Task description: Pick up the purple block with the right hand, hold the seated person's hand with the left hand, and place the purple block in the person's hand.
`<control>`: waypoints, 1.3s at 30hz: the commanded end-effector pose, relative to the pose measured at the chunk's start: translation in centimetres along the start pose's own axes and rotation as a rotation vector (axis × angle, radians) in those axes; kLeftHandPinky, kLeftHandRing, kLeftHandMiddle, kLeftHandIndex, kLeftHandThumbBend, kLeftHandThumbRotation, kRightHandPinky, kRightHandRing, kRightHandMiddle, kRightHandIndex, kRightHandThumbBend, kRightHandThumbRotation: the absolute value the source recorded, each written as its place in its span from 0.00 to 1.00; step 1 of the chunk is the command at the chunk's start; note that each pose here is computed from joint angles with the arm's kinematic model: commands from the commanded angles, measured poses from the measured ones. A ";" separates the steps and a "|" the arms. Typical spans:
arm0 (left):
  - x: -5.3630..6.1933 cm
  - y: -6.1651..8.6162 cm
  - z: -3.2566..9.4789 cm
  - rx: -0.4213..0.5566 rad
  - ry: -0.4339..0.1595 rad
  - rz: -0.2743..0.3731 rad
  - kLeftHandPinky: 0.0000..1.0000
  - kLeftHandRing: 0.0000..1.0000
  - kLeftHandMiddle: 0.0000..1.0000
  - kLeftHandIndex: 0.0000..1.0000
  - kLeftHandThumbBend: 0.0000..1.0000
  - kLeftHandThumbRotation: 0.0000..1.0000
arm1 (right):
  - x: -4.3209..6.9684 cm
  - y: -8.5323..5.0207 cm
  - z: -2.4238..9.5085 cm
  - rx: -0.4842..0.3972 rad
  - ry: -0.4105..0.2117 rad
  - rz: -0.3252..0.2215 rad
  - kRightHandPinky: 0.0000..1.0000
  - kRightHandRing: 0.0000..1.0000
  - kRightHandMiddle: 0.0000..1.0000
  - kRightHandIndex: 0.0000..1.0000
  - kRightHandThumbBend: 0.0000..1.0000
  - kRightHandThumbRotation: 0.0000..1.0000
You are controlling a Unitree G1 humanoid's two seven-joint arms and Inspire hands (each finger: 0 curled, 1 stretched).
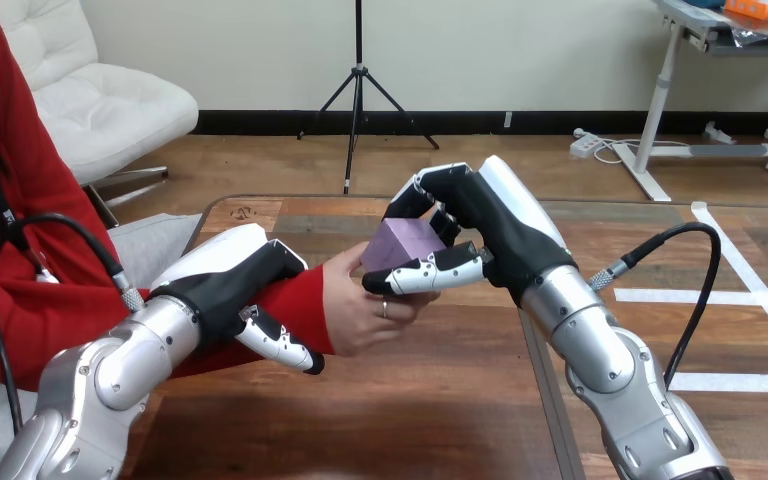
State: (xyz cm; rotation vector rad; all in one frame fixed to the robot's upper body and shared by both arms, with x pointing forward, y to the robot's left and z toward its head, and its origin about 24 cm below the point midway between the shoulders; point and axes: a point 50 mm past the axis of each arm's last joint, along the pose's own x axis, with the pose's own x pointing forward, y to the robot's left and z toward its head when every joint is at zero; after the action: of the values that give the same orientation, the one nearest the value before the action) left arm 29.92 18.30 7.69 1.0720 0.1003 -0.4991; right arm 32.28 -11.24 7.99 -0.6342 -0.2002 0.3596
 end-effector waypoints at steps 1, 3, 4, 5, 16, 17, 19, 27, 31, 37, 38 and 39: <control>-0.5 9.5 9.4 0.076 -0.403 0.419 0.21 0.28 0.37 0.38 0.68 0.00 | 0.7 -0.4 3.8 -0.032 -0.150 0.015 0.32 0.35 0.41 0.44 0.72 0.00; -0.5 9.6 9.4 0.074 -0.406 0.420 0.21 0.28 0.37 0.38 0.68 0.00 | 0.7 -0.3 3.7 -0.031 -0.146 0.021 0.32 0.35 0.41 0.44 0.72 0.00; -0.6 9.6 9.4 0.073 -0.407 0.421 0.21 0.28 0.38 0.38 0.68 0.00 | 0.6 -0.2 3.7 -0.030 -0.144 0.024 0.32 0.35 0.41 0.44 0.72 0.00; -0.6 9.6 9.4 0.072 -0.408 0.422 0.21 0.28 0.38 0.38 0.68 0.00 | 0.6 -0.2 3.7 -0.030 -0.143 0.026 0.32 0.35 0.41 0.44 0.73 0.00; -0.8 9.7 9.4 0.077 -0.408 0.424 0.22 0.29 0.38 0.39 0.67 0.00 | 0.4 0.4 3.2 -0.026 -0.118 0.052 0.32 0.35 0.41 0.44 0.73 0.00; -0.8 9.7 9.4 0.077 -0.408 0.424 0.23 0.29 0.39 0.39 0.67 0.00 | 0.4 0.4 3.2 -0.026 -0.118 0.053 0.32 0.35 0.41 0.44 0.73 0.00; -0.9 9.6 9.4 0.078 -0.407 0.423 0.23 0.30 0.39 0.39 0.67 0.00 | 0.4 0.5 3.1 -0.025 -0.118 0.055 0.32 0.35 0.41 0.44 0.73 0.00; -0.8 9.5 9.3 0.076 -0.411 0.417 0.24 0.30 0.39 0.39 0.69 0.00 | 0.3 0.5 2.9 -0.027 -0.110 0.058 0.33 0.36 0.41 0.45 0.73 0.00; -0.8 9.4 9.3 0.081 -0.416 0.412 0.25 0.32 0.40 0.40 0.70 0.00 | 0.2 0.5 2.8 -0.023 -0.107 0.058 0.34 0.38 0.42 0.46 0.73 0.00; -0.8 9.3 9.3 0.129 -0.398 0.396 0.31 0.38 0.44 0.44 0.74 0.00 | 0.2 0.4 2.8 -0.016 -0.089 0.069 0.37 0.43 0.48 0.51 0.74 0.02; -0.9 9.3 9.4 0.148 -0.395 0.394 0.31 0.38 0.45 0.45 0.75 0.00 | 0.1 0.3 2.8 -0.022 -0.088 0.073 0.37 0.44 0.48 0.52 0.74 0.03; -0.9 9.3 9.4 0.160 -0.394 0.392 0.32 0.40 0.46 0.46 0.76 0.00 | 0.1 0.3 2.8 -0.027 -0.087 0.076 0.38 0.45 0.50 0.54 0.74 0.06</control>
State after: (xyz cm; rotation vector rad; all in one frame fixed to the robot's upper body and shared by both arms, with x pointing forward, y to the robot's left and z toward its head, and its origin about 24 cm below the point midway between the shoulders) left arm 29.92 18.25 7.76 1.0725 0.0905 -0.4998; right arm 32.06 -11.22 8.27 -0.6377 -0.1943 0.3769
